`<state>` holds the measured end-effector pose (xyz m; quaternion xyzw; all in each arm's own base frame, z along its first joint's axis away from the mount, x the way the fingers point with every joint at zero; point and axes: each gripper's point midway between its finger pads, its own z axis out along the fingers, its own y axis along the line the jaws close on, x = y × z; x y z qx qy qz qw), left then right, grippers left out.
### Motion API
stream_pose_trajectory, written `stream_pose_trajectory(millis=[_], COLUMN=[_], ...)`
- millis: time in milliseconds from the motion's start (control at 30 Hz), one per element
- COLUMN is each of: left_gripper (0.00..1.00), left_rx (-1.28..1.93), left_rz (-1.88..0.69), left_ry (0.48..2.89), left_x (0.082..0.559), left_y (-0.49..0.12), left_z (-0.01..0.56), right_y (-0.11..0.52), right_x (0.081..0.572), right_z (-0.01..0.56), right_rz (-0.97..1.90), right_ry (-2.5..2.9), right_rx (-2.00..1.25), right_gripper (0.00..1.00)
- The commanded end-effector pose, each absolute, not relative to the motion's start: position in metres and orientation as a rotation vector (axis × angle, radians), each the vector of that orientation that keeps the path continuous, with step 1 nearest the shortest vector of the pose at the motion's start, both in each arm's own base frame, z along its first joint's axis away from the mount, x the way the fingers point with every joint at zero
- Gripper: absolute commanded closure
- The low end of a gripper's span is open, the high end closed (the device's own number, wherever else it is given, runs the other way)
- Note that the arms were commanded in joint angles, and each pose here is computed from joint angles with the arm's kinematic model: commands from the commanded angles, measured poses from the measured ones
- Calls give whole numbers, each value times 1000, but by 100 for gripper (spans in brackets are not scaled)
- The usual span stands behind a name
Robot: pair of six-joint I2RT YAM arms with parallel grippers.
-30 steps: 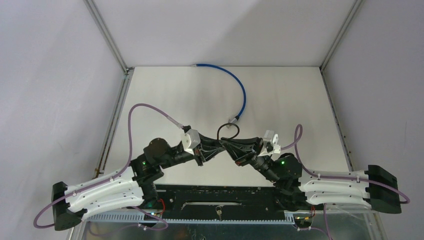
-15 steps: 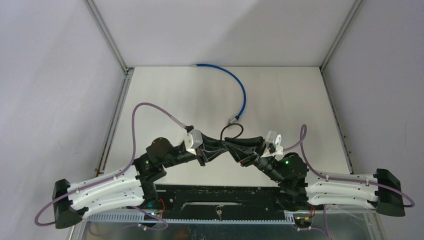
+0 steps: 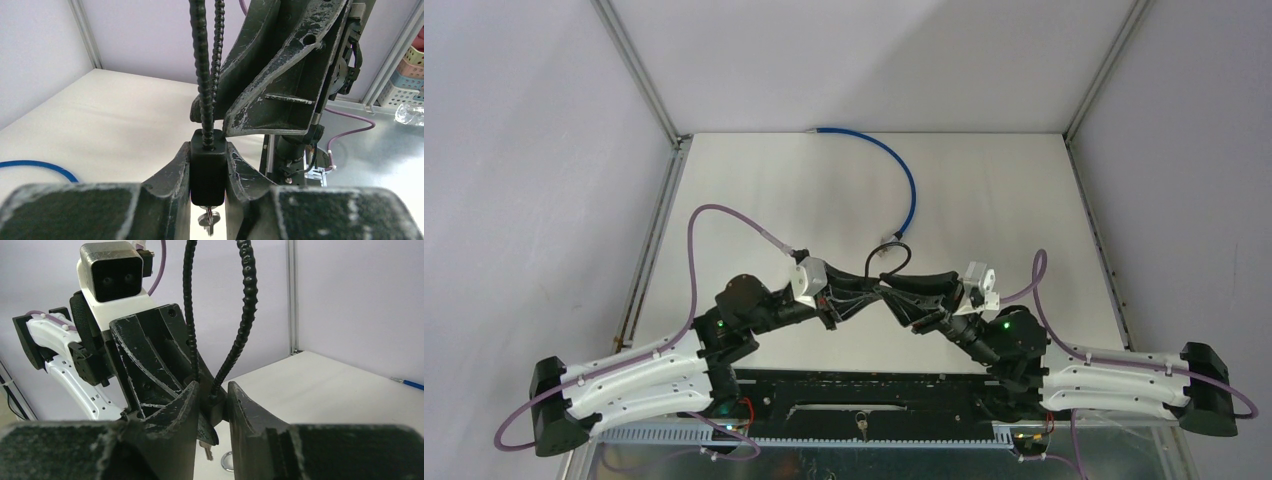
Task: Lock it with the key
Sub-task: Lock the lock.
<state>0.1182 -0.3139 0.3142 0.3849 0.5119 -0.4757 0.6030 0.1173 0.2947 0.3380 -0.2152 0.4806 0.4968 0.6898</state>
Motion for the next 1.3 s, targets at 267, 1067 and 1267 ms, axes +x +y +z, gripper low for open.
stream_pose_trajectory(millis=[267,1067,1267], left_gripper=[100,100,100], left_rx=[832,845,844], left_rz=[-1150,-1166,-1166], left_ry=[1079,1079,1080], left_x=[115,111,112], left_y=[-313,-313,-314], left_z=[355,351,351], right_y=[283,276,280], right_x=[112,118,117], right_z=[384,396,391], right_rz=[1204,1242,1235], right_ry=[961,938,949], right_rx=[-397,-313,-344], right_gripper=[68,81,100])
